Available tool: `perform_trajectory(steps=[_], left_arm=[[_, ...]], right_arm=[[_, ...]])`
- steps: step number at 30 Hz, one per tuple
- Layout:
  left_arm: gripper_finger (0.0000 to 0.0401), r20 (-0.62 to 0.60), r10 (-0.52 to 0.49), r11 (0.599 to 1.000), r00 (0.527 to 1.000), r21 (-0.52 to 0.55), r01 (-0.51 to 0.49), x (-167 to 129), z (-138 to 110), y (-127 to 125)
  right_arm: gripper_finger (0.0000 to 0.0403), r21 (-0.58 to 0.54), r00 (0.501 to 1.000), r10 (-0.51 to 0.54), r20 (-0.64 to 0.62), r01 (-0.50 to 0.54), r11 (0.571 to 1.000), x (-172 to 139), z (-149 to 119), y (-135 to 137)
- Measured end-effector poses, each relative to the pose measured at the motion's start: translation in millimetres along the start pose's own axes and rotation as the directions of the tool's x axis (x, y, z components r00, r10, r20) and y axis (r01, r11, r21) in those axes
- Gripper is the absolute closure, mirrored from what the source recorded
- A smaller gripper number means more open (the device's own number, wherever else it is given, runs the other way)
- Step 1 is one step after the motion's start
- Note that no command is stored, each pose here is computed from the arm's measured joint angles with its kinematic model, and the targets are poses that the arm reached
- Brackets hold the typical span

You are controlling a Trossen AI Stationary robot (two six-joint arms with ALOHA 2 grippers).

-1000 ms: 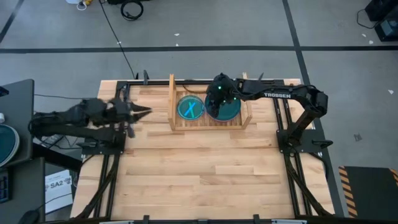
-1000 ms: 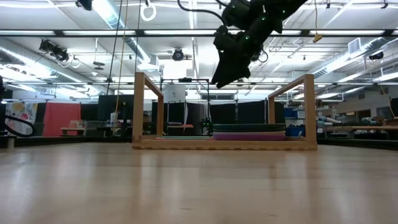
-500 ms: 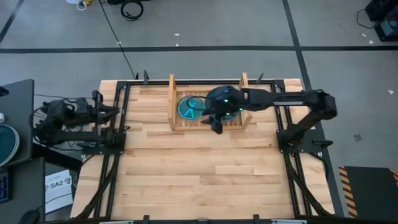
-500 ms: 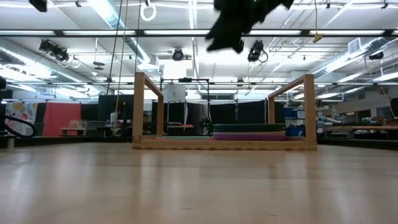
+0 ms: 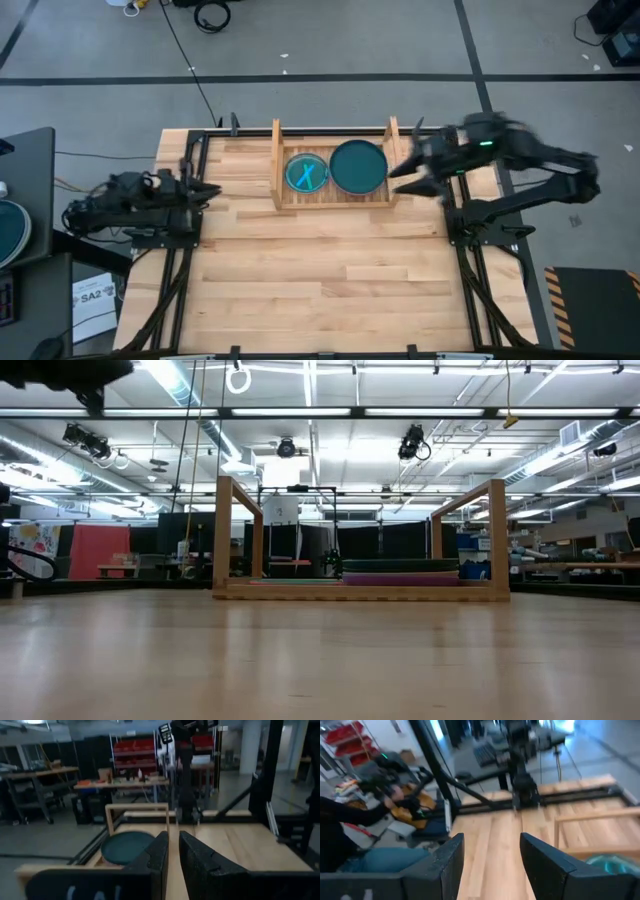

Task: Place and stack plates onto a shelf
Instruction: Return to Home Position

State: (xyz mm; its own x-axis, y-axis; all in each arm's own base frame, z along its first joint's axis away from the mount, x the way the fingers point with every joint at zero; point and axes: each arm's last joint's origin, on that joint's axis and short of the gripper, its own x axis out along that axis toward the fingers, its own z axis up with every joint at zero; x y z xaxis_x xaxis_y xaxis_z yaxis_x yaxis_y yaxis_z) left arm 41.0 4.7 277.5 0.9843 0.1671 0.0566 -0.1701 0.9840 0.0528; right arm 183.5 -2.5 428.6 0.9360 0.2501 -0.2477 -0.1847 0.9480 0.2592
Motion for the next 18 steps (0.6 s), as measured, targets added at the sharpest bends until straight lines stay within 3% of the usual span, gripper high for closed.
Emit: perform_trajectory(steps=[10, 18], left_arm=[[0.0351, 0.091, 0.007, 1.0, 0.996, -0.024, -0.005, 37, -59, -10], [0.0351, 0.074, 0.006, 0.999, 0.997, -0.039, -0.003, 46, -91, -14]], right_arm=[[0.0205, -0.18, 0.977, 0.043, 0.21, -0.004, 0.984, -121, -16, 36], [0.0205, -0.183, 0.958, 0.01, 0.286, 0.045, 0.982, -169, -43, 46]])
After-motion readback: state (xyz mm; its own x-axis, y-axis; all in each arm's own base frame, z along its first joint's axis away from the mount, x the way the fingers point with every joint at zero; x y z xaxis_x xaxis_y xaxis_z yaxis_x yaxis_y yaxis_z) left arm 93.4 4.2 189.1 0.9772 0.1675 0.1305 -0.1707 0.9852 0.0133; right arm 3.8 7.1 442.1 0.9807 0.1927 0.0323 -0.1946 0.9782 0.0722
